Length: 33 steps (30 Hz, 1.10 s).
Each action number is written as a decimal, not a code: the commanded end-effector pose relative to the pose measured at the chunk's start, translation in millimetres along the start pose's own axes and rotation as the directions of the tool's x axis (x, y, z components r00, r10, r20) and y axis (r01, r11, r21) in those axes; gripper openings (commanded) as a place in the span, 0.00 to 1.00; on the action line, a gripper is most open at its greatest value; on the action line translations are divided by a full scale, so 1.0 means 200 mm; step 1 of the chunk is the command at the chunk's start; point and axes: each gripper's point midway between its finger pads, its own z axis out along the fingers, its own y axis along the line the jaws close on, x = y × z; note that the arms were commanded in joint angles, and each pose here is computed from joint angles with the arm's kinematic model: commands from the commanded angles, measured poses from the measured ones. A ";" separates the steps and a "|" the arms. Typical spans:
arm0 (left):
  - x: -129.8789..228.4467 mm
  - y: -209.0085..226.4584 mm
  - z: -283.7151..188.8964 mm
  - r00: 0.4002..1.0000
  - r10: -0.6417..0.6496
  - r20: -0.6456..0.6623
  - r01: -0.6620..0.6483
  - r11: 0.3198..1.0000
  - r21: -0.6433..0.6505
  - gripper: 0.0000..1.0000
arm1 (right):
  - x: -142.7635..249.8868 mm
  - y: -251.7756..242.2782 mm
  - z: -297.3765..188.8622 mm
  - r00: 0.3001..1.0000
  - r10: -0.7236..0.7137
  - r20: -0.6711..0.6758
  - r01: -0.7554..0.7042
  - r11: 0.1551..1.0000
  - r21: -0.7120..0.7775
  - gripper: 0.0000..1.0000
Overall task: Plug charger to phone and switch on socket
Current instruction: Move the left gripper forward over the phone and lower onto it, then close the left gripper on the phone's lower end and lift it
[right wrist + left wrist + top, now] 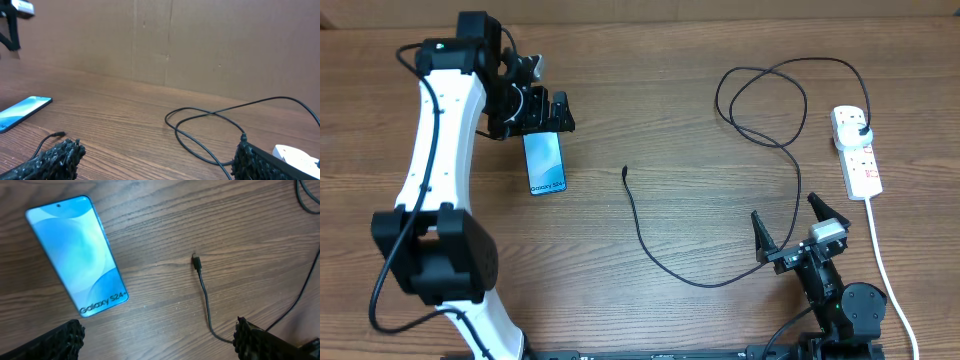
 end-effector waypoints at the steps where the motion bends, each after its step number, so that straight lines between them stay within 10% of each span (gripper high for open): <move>1: -0.02 0.05 0.09 0.996 -0.074 -0.040 0.073 0.997 -0.027 1.00 | 0.01 0.00 0.00 1.000 0.005 0.002 -0.005 1.000 0.005 1.00; 8: 0.06 0.29 0.24 0.961 -0.264 -0.086 0.224 0.919 -0.325 1.00 | 0.01 0.00 0.00 1.000 0.006 0.002 -0.006 1.000 0.005 1.00; 33: 0.05 0.45 0.62 0.953 -0.252 -0.166 0.182 0.919 -0.351 1.00 | 0.01 0.00 0.00 1.000 0.005 0.002 -0.005 1.000 0.005 1.00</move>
